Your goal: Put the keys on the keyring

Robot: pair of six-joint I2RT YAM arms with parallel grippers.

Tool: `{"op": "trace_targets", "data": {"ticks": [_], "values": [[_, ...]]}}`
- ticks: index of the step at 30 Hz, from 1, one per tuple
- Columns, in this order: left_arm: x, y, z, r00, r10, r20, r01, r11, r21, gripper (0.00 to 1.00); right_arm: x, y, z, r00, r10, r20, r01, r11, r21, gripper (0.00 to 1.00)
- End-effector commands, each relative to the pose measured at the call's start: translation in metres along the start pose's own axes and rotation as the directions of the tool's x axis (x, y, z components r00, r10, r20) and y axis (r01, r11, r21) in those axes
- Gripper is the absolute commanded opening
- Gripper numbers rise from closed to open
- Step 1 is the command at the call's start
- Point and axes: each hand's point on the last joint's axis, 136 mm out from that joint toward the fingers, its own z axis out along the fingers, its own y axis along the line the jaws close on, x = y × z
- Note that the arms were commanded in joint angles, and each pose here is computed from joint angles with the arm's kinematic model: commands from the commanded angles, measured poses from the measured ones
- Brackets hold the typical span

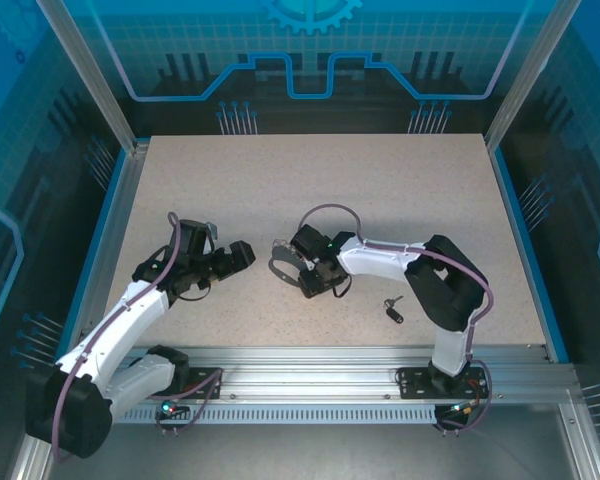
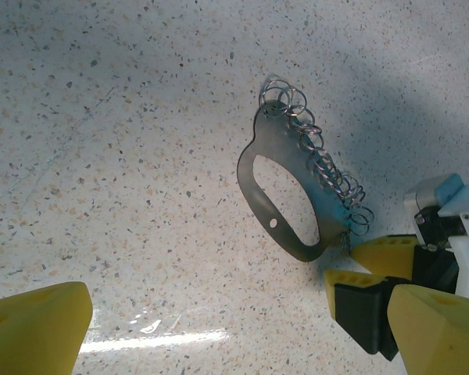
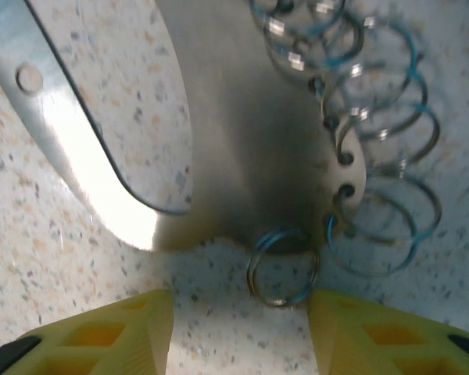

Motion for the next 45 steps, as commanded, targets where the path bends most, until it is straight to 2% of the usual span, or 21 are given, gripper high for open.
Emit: {"op": "trace_targets", "data": {"ticks": [1, 29, 45], "values": [[0.005, 0.003, 0.003, 1.000, -0.011, -0.011, 0.011, 1.000, -0.004, 0.99, -0.009, 0.001, 0.004, 0.999, -0.039, 0.007, 0.039, 0.999, 0.023, 0.49], [0.006, 0.005, 0.005, 1.000, -0.027, -0.009, 0.027, 1.000, -0.003, 0.99, -0.031, -0.016, -0.002, 0.999, -0.038, 0.032, 0.035, 0.995, 0.093, 0.47], [0.007, 0.006, 0.007, 1.000, -0.022, -0.011, 0.022, 1.000, -0.001, 0.99, -0.025, -0.022, 0.007, 1.000, -0.024, -0.009, 0.025, 0.993, 0.118, 0.37]]}}
